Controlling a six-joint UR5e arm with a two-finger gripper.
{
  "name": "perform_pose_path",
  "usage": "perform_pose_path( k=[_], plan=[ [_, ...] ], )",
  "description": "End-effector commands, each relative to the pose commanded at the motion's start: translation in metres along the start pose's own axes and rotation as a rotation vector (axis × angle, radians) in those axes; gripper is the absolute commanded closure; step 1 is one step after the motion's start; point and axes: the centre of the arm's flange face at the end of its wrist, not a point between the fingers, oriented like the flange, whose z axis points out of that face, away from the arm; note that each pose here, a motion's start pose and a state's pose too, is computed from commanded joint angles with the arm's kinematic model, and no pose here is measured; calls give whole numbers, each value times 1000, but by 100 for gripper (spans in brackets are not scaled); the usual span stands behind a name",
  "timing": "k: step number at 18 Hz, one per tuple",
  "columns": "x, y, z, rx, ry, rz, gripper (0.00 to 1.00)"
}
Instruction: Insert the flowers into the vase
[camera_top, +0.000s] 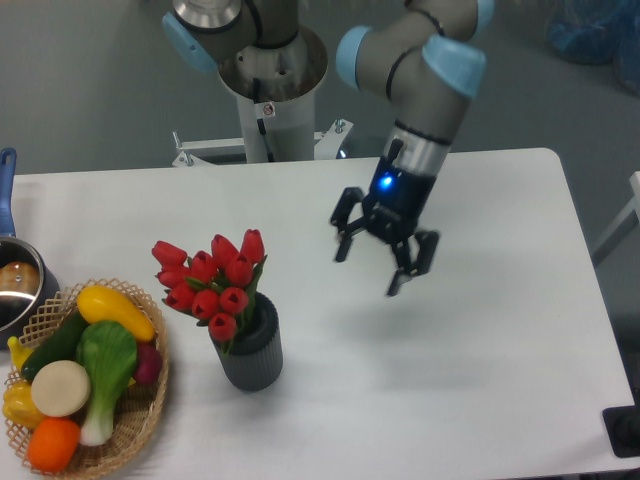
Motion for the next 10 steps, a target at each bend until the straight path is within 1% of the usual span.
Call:
perform_pose_path(
  k=[2, 5, 8, 10],
  plan=[
    [-4, 2, -23, -75, -42, 12, 0],
    [-6, 5, -46, -138, -93, 24, 0],
    [-5, 12, -64, -196, -110, 120, 0],
    [-4, 19, -69, -207, -112, 128, 0]
  ],
)
